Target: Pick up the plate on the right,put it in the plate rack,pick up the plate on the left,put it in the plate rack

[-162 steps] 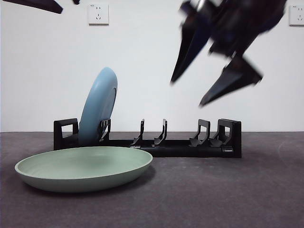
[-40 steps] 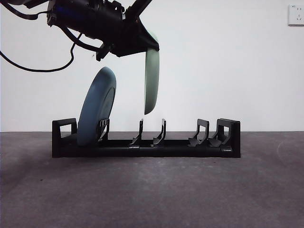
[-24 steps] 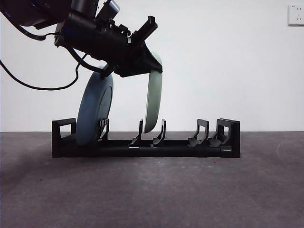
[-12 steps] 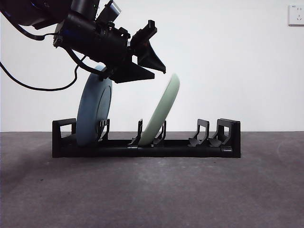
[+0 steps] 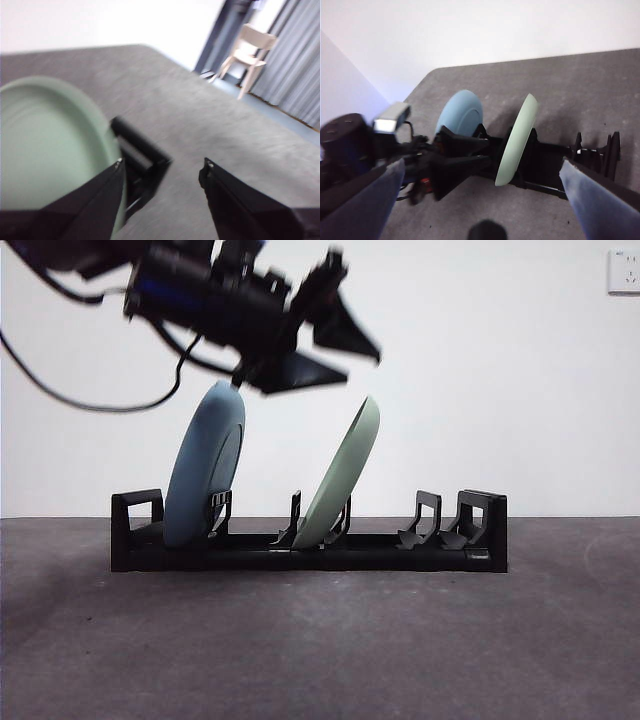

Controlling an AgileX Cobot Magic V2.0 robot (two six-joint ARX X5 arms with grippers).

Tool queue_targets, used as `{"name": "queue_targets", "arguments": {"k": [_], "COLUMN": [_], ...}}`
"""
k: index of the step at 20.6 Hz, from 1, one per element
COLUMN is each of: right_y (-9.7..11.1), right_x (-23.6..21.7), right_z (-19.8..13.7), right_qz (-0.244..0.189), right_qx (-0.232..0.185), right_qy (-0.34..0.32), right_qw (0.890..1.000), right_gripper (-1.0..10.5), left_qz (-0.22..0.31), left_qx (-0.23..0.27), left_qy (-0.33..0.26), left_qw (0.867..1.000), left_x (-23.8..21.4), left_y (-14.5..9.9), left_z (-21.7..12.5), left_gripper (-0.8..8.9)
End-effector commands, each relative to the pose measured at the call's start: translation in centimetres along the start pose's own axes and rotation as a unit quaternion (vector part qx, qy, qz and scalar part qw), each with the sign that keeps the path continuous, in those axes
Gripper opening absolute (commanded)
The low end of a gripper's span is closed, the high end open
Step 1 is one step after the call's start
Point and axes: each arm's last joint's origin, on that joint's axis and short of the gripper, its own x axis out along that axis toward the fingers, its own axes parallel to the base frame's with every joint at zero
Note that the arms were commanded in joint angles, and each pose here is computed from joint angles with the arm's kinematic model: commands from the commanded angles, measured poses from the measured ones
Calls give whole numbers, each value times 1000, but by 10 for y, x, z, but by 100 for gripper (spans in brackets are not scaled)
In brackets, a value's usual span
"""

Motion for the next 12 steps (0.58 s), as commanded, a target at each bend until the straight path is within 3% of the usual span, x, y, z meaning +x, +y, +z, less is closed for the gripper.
{"name": "queue_targets", "arguments": {"k": [1,4,7,10,12], "right_y": [0,-1,-1,-2,-4], "right_x": [1,1,1,1,1], "right_z": [0,0,-2,-6,-8], "right_qz": [-2,-3,-5,-10,-29], "right_qx": [-10,-18,-40,-45,-54], "right_qy": [1,3,14,30,39], "right_qw": [1000,1000,999,999,997], "right_gripper": [487,269,-9,-10,-10], "left_qz": [-29,-51,-61,-52,-14], "left_qx": [51,72,100,123,130], "left_qy": [-30,-58,-72,-74,-71], "left_qw": [998,994,991,988,989], "left_x": [-9,-24,-47,-73,-94], "left_y": [-24,-47,-66,-78,-85], "left_z": [18,36,52,65,72], "left_gripper": [250,204,-24,-8,-8]}}
